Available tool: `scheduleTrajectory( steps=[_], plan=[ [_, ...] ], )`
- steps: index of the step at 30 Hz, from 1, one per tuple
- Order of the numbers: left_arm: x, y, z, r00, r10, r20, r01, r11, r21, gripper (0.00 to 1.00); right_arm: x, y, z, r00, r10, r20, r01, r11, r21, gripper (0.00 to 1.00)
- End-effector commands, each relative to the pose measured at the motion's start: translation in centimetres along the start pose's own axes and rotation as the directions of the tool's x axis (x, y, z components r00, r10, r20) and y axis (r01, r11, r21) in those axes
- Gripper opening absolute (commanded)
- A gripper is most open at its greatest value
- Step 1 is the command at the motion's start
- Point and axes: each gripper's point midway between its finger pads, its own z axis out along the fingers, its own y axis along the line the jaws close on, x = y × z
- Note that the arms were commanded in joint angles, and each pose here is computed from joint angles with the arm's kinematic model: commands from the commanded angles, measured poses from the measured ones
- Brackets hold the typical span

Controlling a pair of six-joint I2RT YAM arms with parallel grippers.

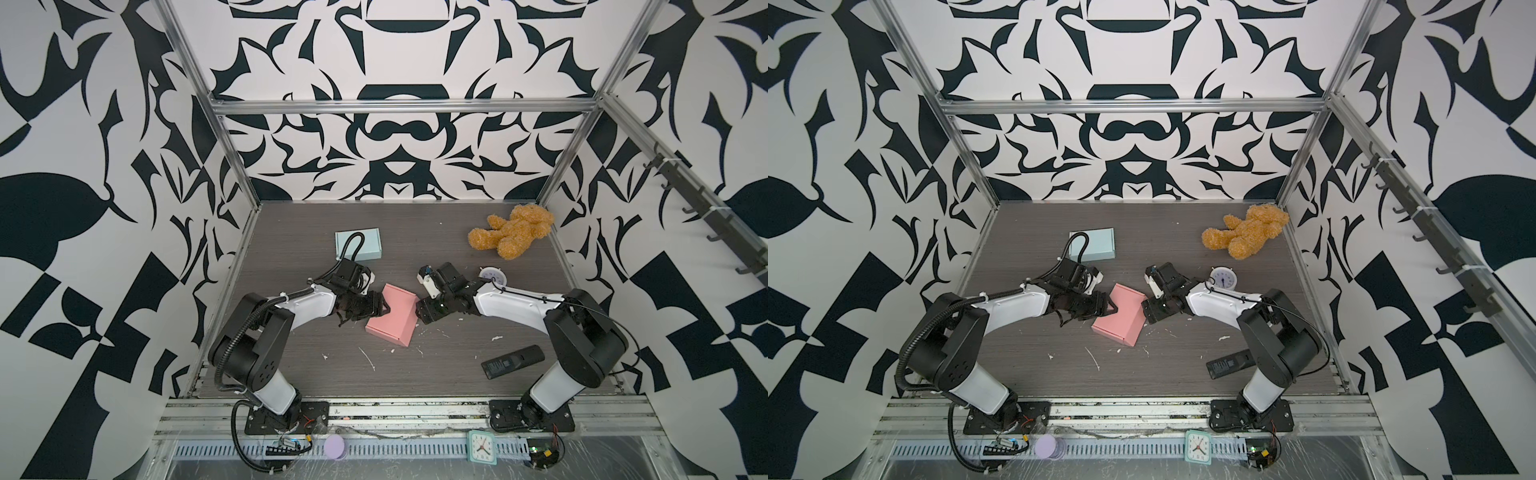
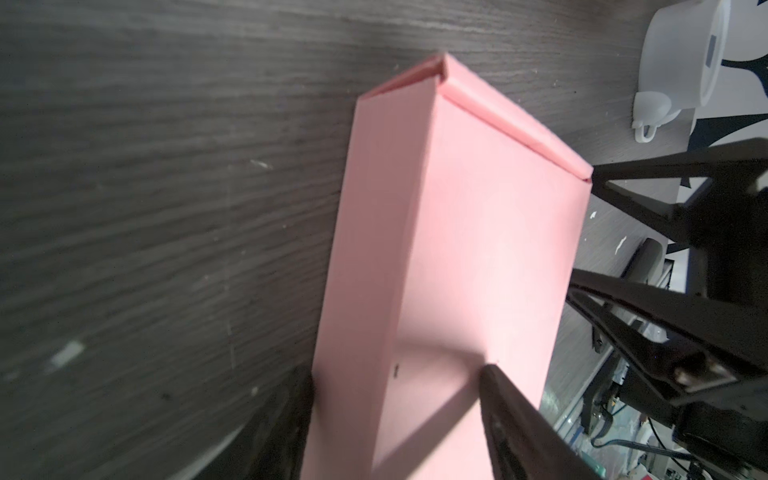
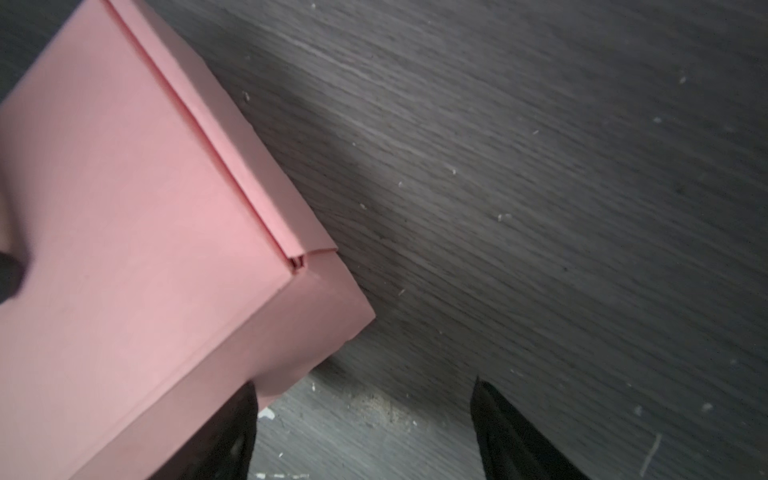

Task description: Fold the paper box

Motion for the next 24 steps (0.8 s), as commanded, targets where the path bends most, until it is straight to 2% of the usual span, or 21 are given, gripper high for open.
scheduleTrajectory(
  steps=[1,10,13,15,20,22,24],
  plan=[
    [0.7,-0.5,-0.7,1.0,-0.026,0.007,0.026,1.0,0.015,0.67,-0.4,0.2,-1.4,1.0,-0.009,0.027,0.009,1.0,-0.008,0.83],
    [2.1,-0.6,-1.5,0.999,-0.046,0.016,0.046,0.999,0.018,0.68,1.2,-0.3,-3.0,1.0,0.014,0.024,-0.014,1.0,0.002,0.82],
    [2.8,-0.5,-1.4,0.999,-0.047,0.008,0.047,0.999,-0.001,0.7,2.0,0.1,-3.2,0.999,0.04,0.014,-0.039,0.999,-0.02,0.79],
    [3.2,-0.4,-1.3,0.999,-0.051,0.005,0.051,0.999,-0.011,0.7,2.7,0.4,-3.3,0.999,0.054,0.008,-0.053,0.998,-0.034,0.71],
    [4.4,-0.7,-0.9,0.999,-0.042,-0.013,0.042,0.999,-0.022,0.7,4.2,1.9,-3.1,0.999,0.038,-0.018,-0.039,0.997,-0.062,0.4],
    [4.6,-0.7,-0.8,0.999,-0.042,-0.014,0.042,0.999,-0.025,0.7,4.4,2.3,-2.9,0.999,0.036,-0.018,-0.037,0.997,-0.069,0.31],
    [4.8,-0.7,-0.8,0.999,-0.043,-0.015,0.043,0.999,-0.028,0.7,4.4,2.6,-2.7,0.999,0.035,-0.02,-0.037,0.996,-0.08,0.27]
  ],
)
